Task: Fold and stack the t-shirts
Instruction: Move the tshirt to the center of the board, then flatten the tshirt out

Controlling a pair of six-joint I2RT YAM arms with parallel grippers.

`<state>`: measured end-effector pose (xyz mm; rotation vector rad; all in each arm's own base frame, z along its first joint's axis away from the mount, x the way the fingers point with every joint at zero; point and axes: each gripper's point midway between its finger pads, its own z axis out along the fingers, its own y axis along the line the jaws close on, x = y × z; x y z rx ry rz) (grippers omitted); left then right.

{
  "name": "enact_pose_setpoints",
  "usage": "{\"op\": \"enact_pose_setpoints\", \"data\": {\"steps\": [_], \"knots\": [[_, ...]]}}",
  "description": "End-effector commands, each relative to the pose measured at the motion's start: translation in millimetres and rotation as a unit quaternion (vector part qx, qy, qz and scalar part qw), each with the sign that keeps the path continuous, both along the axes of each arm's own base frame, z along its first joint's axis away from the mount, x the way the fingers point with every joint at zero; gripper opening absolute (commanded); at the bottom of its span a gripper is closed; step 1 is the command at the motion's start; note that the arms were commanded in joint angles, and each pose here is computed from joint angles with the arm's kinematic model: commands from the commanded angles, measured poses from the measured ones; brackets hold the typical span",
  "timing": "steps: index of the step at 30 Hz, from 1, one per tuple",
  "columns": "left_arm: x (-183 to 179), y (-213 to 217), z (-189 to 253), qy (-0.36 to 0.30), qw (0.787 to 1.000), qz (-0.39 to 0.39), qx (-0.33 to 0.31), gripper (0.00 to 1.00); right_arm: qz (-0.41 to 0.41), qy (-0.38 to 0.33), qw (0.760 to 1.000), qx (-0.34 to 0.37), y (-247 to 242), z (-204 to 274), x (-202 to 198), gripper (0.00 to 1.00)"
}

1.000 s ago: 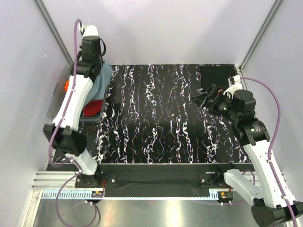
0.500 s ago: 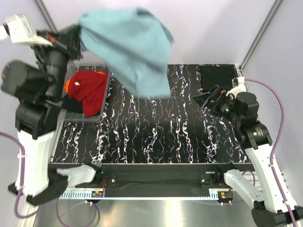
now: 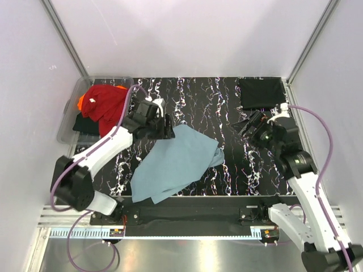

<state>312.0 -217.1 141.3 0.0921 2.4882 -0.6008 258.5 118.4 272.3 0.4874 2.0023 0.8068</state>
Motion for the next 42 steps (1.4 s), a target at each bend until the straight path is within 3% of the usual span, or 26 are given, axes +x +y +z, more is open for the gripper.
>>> {"op": "enact_pose_setpoints", "data": {"steps": [1, 8, 13, 20, 22, 25, 26, 27, 30, 31, 34, 38, 42], "knots": [[-13, -7, 75, -0.109, 0.993, -0.024, -0.034, 0.68, -0.033, 0.078, 0.996, 0.016, 1, -46, 10, 0.93], [-85, -8, 0, -0.020, 0.998, -0.054, -0.012, 0.72, -0.051, 0.222, 0.973, 0.045, 15, -141, 17, 0.81], [-119, -9, -40, 0.011, 0.997, -0.065, 0.028, 0.75, -0.054, 0.230, 0.966, 0.102, 28, -170, 24, 0.79], [-138, -15, -94, 0.055, 0.990, -0.080, 0.105, 0.77, -0.053, 0.248, 0.961, 0.105, 39, -200, 32, 0.76], [-138, -14, -108, 0.064, 0.986, -0.079, 0.134, 0.75, -0.044, 0.254, 0.961, 0.103, 46, -207, 33, 0.76], [-134, -21, -115, 0.072, 0.984, -0.081, 0.144, 0.58, -0.034, 0.269, 0.958, 0.099, 54, -218, 32, 0.74], [-131, -25, -111, 0.068, 0.985, -0.078, 0.140, 0.48, -0.035, 0.271, 0.957, 0.098, 54, -220, 33, 0.73], [-129, -27, -110, 0.066, 0.985, -0.078, 0.139, 0.25, -0.038, 0.272, 0.957, 0.094, 53, -222, 33, 0.64], [-121, -39, -91, 0.051, 0.989, -0.075, 0.115, 0.03, -0.047, 0.261, 0.961, 0.078, 48, -223, 38, 0.41], [-118, -42, -82, 0.044, 0.990, -0.077, 0.109, 0.00, -0.048, 0.251, 0.964, 0.075, 46, -219, 42, 0.26], [-90, -60, -24, -0.014, 0.992, -0.075, 0.097, 0.00, -0.049, 0.210, 0.975, 0.053, 37, -190, 57, 0.04], [-68, -41, 47, -0.078, 0.986, -0.050, 0.137, 0.00, -0.096, 0.143, 0.984, -0.041, -6, -115, 74, 0.00], [-53, -22, 115, -0.136, 0.983, -0.016, 0.124, 0.00, -0.169, 0.057, 0.979, -0.098, -58, -21, 72, 0.00]]}}
